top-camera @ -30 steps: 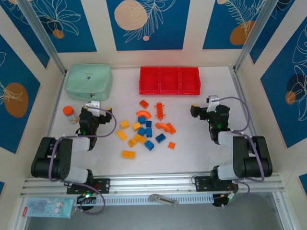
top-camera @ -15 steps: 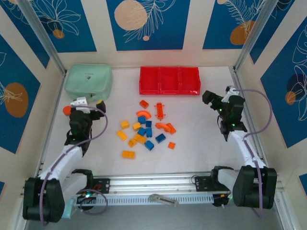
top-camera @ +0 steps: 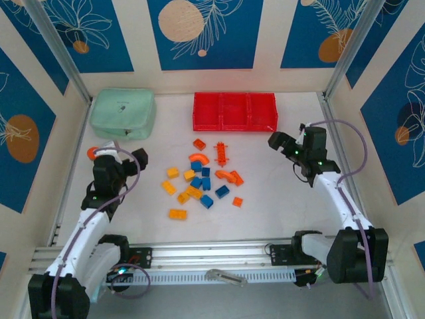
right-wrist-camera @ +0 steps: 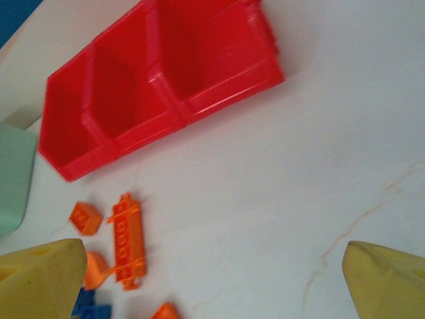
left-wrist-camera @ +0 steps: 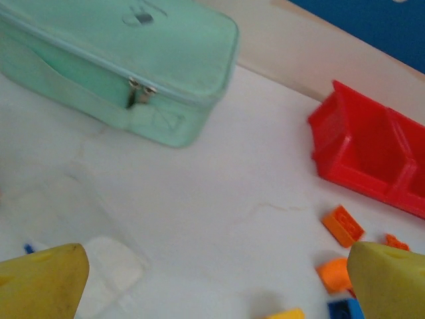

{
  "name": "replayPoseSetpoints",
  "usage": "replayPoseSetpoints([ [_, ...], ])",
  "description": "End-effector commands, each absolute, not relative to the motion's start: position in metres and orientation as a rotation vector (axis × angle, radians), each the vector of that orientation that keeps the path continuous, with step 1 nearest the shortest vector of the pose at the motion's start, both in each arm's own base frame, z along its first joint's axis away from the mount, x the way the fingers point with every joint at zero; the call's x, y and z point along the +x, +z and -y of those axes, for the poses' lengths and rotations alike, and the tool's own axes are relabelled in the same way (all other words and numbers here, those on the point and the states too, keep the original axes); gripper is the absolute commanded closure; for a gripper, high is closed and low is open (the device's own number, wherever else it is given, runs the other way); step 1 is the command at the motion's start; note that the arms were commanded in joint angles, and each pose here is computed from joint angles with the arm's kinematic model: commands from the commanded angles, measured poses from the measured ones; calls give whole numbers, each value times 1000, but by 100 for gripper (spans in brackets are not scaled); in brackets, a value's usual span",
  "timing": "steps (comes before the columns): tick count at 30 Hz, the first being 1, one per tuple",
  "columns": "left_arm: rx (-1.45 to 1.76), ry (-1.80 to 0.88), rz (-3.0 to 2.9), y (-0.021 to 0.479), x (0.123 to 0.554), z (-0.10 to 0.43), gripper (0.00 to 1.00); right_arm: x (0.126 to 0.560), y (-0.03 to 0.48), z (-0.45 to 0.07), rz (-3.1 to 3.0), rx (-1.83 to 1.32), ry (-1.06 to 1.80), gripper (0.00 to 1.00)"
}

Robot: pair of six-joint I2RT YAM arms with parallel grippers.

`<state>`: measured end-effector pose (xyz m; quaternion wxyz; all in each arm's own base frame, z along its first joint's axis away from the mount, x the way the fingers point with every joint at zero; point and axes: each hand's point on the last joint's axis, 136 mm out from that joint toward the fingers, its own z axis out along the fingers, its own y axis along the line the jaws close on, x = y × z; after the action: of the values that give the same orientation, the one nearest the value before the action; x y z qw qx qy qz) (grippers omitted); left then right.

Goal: Sort the legos into containers by color
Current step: Pick up the lego from the center of the table.

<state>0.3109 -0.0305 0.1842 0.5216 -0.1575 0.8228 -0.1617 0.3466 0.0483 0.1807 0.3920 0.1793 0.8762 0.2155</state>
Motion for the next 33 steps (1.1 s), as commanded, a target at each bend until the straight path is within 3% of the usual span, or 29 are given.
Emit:
replayPoseSetpoints([
  [1, -357, -615, -2082, 178, 295, 66, 1, 325, 168, -74, -2394, 366, 550, 1],
  [13, -113, -733, -2276, 161, 260, 143, 1, 283, 128, -177, -2693, -171, 521, 1],
  [21, -54, -792, -2282, 155, 255, 180, 1, 277, 94, -216, -2776, -544, 436, 20],
  [33, -60, -747, -2289, 150, 260, 182, 1, 296, 66, -242, -2752, -804, 296, 32],
])
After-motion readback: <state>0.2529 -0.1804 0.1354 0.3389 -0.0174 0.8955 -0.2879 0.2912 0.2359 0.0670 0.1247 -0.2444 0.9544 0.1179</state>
